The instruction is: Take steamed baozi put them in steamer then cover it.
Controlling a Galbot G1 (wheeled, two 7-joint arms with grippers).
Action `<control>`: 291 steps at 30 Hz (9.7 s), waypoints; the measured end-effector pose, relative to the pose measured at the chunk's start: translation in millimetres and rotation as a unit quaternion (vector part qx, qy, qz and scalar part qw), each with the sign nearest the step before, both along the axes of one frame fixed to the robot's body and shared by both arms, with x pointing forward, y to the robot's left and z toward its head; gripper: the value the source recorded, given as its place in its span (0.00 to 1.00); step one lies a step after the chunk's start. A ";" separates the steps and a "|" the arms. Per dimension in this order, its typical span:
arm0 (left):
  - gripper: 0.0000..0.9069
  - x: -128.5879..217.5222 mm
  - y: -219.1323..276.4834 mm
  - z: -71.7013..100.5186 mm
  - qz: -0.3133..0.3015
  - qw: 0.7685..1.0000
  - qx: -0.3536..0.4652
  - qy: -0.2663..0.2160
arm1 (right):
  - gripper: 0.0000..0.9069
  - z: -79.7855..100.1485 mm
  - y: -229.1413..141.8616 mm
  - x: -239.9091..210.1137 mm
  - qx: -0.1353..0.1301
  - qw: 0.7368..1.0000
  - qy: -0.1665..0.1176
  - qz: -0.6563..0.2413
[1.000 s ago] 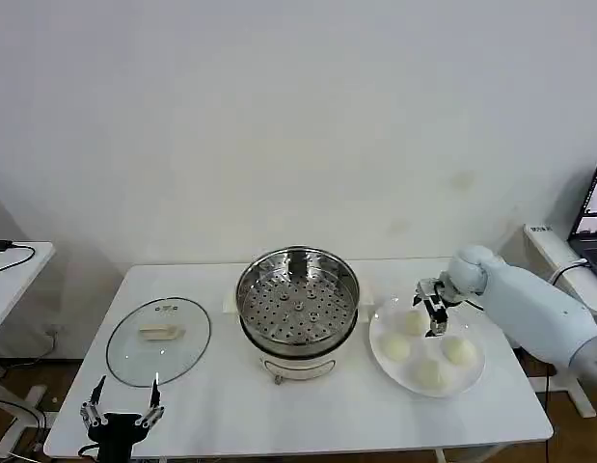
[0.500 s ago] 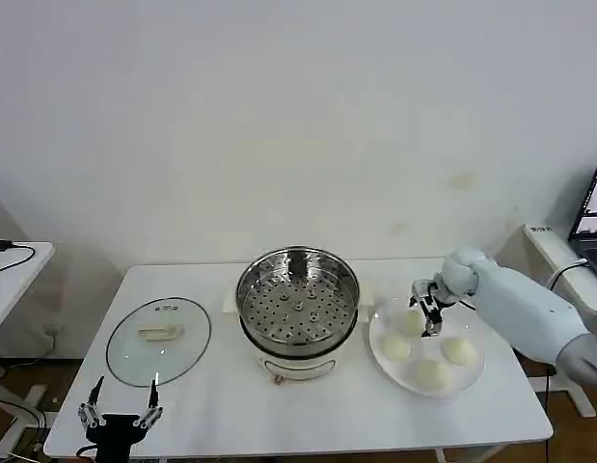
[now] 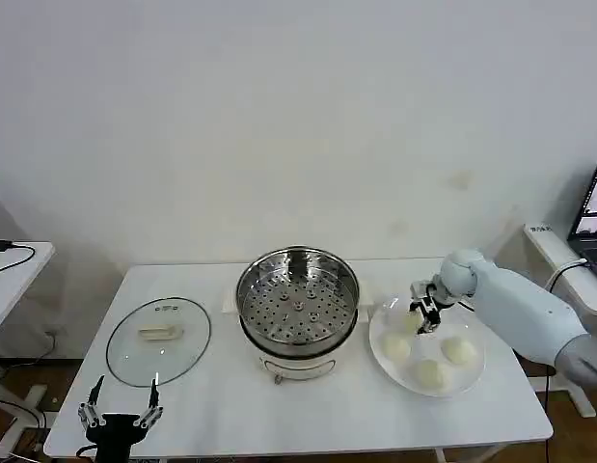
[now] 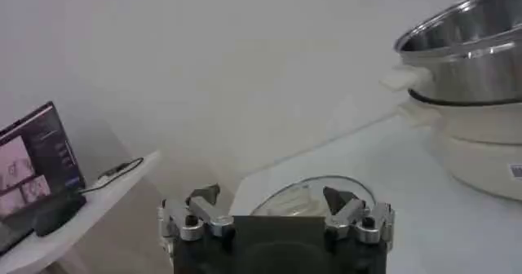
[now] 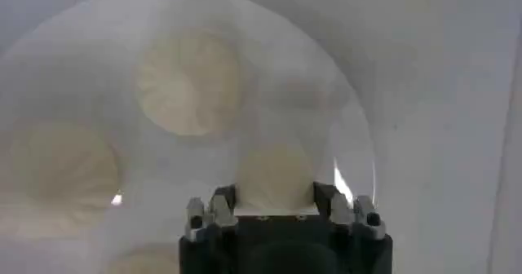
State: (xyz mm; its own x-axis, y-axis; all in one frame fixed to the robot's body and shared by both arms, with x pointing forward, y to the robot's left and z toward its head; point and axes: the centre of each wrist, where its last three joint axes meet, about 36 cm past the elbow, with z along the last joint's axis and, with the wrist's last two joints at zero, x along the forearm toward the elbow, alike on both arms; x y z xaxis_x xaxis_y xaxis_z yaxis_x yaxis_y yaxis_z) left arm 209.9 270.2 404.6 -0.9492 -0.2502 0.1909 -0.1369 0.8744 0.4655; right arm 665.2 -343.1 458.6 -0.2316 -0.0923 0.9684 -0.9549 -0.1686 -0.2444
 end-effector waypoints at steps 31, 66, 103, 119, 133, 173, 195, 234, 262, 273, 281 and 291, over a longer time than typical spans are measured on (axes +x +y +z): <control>1.00 8.1 5.2 4.3 -0.018 0.999 -0.024 0.010 | 0.71 203.3 51.2 -1.0 0.060 0.982 -0.135 0.118; 1.00 11.2 19.9 7.7 -0.015 0.999 -0.027 0.014 | 0.72 149.0 270.5 18.8 0.004 0.857 -0.123 0.500; 1.00 11.5 19.8 6.6 -0.015 0.999 -0.028 0.015 | 1.00 107.5 273.7 45.8 -0.035 0.816 -0.135 0.561; 1.00 14.2 12.9 10.4 -0.032 0.999 -0.034 0.013 | 1.00 204.4 233.9 13.4 -0.021 0.864 -0.164 0.475; 1.00 19.7 12.0 22.9 -0.057 0.998 -0.031 0.007 | 1.00 213.8 88.2 -30.0 -0.003 0.952 -0.146 0.268; 1.00 25.6 17.5 24.1 -0.058 0.998 -0.021 0.003 | 1.00 34.8 41.0 -82.4 0.029 0.999 0.023 0.038; 1.00 26.6 17.9 21.3 -0.056 0.998 -0.023 0.006 | 1.00 -3.2 59.6 -66.0 0.009 0.999 0.026 0.039; 1.00 26.7 14.2 28.2 -0.059 0.998 -0.027 -0.001 | 0.68 26.6 47.6 -62.9 0.012 0.999 0.013 0.027; 1.00 44.0 17.1 30.4 -0.075 0.997 -0.019 -0.009 | 0.69 212.3 104.5 -45.7 0.063 0.992 -0.097 0.056; 1.00 48.4 25.4 36.3 -0.067 0.997 -0.014 -0.017 | 0.70 199.6 206.9 -42.9 0.099 0.990 -0.058 0.077; 1.00 51.0 26.5 39.2 -0.064 0.998 -0.015 -0.025 | 0.70 177.2 272.5 -47.3 0.107 0.992 -0.019 0.064; 1.00 50.2 23.8 43.2 -0.064 0.997 -0.018 -0.031 | 0.70 147.5 320.2 -48.8 0.087 0.995 0.009 0.046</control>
